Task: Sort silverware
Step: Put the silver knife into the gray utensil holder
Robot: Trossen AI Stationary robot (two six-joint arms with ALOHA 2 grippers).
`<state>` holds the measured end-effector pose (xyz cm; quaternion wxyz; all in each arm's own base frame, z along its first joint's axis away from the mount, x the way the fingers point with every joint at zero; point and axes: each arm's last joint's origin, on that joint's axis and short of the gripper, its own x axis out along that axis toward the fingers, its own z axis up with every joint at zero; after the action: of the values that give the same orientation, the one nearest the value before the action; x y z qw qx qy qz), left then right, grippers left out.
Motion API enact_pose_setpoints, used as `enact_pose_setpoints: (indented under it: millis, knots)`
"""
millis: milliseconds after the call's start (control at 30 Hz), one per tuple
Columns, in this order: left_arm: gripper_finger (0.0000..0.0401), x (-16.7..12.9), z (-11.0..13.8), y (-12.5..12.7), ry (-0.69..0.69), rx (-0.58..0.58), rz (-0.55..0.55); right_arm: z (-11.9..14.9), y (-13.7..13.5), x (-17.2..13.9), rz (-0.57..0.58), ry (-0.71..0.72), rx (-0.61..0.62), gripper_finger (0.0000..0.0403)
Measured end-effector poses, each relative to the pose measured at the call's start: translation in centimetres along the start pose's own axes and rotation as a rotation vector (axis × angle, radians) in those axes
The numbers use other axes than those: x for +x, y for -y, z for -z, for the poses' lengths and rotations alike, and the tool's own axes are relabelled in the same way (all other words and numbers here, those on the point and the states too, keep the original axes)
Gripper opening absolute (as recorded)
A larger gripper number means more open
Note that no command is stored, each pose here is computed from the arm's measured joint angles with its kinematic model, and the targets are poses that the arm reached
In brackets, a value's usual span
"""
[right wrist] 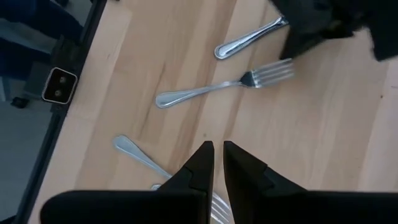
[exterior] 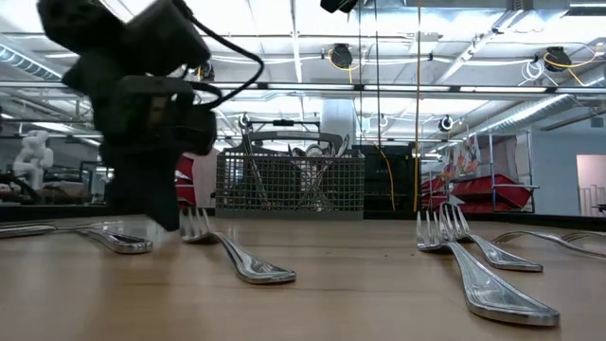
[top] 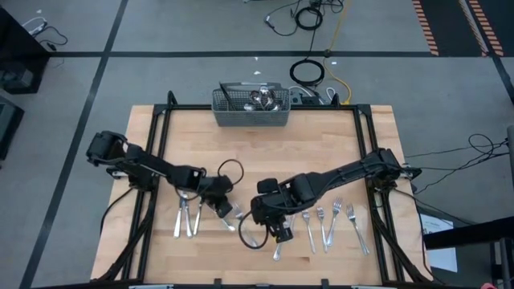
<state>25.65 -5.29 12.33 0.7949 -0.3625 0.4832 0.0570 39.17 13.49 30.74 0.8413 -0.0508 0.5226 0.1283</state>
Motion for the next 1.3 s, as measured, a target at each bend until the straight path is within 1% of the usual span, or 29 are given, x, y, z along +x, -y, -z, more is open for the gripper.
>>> enact_pose_setpoints:
  millis: [133,267,367,433,567,700,767,800,867,1000,1100,1300]
  knots:
    - [0.0013,-1.5,-0.6,0.3,-0.077,0.177,0.098,-0.1,-0.4,0.0,-0.006,0.013,0.014,0.0029]
    - [0.0015,-3.7,0.1,1.1,-0.13,0.401,0.115,-0.5,-0.8,0.0,0.018,0.064,0.053,0.0029]
    - [0.0028,-4.7,0.9,1.6,-0.148,0.553,0.115,-0.6,-0.9,0.0,0.04,0.074,0.09,0.0029]
    - [0.0042,-4.8,1.4,1.9,-0.14,0.656,0.108,-0.7,-0.9,0.1,0.055,0.088,0.106,0.0029]
    - [0.008,-4.3,2.7,2.9,-0.159,0.844,0.145,-1.1,-1.1,0.7,0.044,0.114,0.144,0.0035]
    - [0.0112,-3.7,3.7,3.4,-0.157,0.985,0.114,-1.1,-1.3,0.9,0.041,0.12,0.193,0.0042]
    - [0.0123,-3.5,4.0,3.5,-0.143,1.052,0.069,-1.1,-1.4,0.9,0.051,0.122,0.214,0.0045]
    - [0.0127,-3.5,4.0,3.5,-0.129,1.079,0.043,-1.1,-1.4,0.9,0.05,0.125,0.219,0.0045]
    - [0.0133,-3.2,3.8,3.6,-0.085,1.092,0.008,-1.2,-1.5,1.0,0.05,0.128,0.233,0.0045]
    - [0.0141,-2.5,3.5,3.9,-0.042,1.09,0.028,-1.2,-2.0,1.0,0.044,0.137,0.26,0.0045]
    - [0.0142,-1.7,3.3,4.2,-0.018,1.094,0.043,-1.1,-2.4,1.0,0.037,0.136,0.258,0.0045]
    - [0.0142,0.1,3.7,3.5,-0.077,1.094,0.022,-1.1,-3.0,1.0,0.031,0.14,0.264,0.0045]
